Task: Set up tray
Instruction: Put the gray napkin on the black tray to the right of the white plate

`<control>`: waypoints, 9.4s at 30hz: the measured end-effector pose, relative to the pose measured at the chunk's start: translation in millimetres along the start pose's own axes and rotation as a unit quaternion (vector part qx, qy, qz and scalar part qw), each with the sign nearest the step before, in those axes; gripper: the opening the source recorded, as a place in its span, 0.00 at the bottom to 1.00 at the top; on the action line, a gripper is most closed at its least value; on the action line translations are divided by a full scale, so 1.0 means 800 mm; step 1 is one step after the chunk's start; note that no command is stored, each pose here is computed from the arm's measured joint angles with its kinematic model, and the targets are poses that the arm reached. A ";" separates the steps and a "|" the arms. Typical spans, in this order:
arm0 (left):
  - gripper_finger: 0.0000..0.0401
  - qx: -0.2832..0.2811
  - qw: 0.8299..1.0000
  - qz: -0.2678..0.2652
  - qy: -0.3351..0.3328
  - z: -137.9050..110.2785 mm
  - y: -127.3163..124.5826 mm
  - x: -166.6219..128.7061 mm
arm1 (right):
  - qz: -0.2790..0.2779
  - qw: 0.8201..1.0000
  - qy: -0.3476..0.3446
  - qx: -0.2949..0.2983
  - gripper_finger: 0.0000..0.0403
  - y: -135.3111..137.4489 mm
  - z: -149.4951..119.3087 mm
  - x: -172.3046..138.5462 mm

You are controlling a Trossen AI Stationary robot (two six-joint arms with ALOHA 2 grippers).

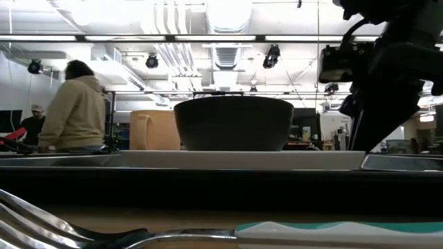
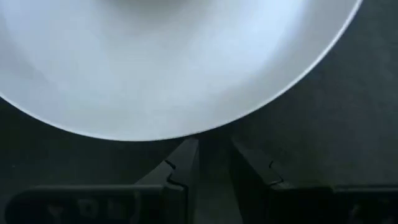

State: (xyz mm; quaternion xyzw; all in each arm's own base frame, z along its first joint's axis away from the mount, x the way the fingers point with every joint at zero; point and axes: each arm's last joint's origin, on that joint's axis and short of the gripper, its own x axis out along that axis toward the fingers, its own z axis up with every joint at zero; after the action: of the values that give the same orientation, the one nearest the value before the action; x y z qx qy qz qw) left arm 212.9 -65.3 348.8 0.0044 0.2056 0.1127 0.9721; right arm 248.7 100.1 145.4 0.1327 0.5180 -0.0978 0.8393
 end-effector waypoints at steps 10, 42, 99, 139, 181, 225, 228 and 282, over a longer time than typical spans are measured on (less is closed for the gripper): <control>0.26 0.013 1.000 0.003 0.014 0.009 0.000 -0.003 | 0.007 1.000 -0.007 -0.015 0.19 0.016 0.014 0.009; 0.26 -0.288 0.951 -0.007 0.111 -0.126 -0.074 -0.059 | -0.010 0.966 -0.258 -0.004 0.19 0.061 0.040 -0.150; 0.30 -0.128 0.875 -0.039 0.465 -0.282 -0.049 -0.037 | -0.039 0.969 -0.243 -0.021 0.19 0.051 0.024 -0.127; 0.00 -0.125 0.867 -0.018 0.482 -0.182 -0.056 -0.052 | -0.048 0.968 -0.244 -0.036 0.19 0.048 0.026 -0.127; 0.18 -0.104 0.881 0.081 0.454 -0.217 -0.031 -0.035 | -0.029 0.972 -0.231 -0.044 0.19 0.049 0.029 -0.128; 0.28 -0.138 0.807 0.099 0.566 -0.296 -0.092 0.008 | -0.033 0.972 -0.225 -0.065 0.19 0.048 0.028 -0.127; 0.28 -0.131 0.808 0.100 0.566 -0.301 -0.087 0.008 | -0.034 0.971 -0.225 -0.068 0.19 0.048 0.028 -0.127; 0.28 -0.220 0.899 0.210 0.315 -0.223 0.039 -0.037 | -0.033 0.967 -0.234 -0.092 0.19 0.051 0.031 -0.129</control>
State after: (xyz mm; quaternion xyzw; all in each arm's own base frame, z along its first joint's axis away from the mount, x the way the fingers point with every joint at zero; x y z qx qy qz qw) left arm 108.1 -48.1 198.7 -0.2023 0.4657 0.3525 0.7861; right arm 236.1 133.2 253.3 0.0109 0.3184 -0.1053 0.9420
